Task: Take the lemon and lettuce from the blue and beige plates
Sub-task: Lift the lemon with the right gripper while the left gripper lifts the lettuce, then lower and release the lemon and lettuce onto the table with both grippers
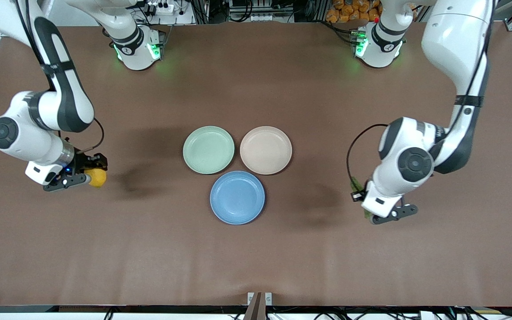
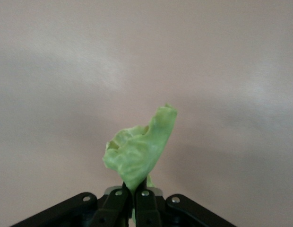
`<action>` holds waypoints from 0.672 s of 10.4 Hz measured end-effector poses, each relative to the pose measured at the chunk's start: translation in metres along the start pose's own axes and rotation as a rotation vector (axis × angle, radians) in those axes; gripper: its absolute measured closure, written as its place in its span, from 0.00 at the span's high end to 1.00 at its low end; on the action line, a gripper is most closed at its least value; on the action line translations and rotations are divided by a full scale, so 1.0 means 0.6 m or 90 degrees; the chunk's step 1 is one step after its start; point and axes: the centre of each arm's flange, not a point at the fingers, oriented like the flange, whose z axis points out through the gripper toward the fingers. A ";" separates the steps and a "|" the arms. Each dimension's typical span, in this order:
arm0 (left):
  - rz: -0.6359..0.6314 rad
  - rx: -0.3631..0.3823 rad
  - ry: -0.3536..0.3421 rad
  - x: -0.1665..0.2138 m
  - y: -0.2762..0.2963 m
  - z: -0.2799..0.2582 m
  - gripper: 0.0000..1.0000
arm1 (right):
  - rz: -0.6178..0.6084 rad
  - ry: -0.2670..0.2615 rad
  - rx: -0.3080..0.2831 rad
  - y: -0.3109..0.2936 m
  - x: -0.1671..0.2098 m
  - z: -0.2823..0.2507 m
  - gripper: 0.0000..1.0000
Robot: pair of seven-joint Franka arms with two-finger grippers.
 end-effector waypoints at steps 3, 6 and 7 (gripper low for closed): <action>0.042 0.003 -0.017 0.031 -0.072 0.030 0.04 | 0.002 0.002 -0.005 0.006 0.007 0.066 0.64; 0.088 0.005 -0.035 0.031 -0.078 0.061 0.41 | 0.007 0.013 -0.011 0.018 0.013 0.060 0.75; 0.089 0.005 -0.036 0.031 -0.078 0.063 0.55 | 0.011 0.018 -0.015 0.026 0.017 0.053 0.88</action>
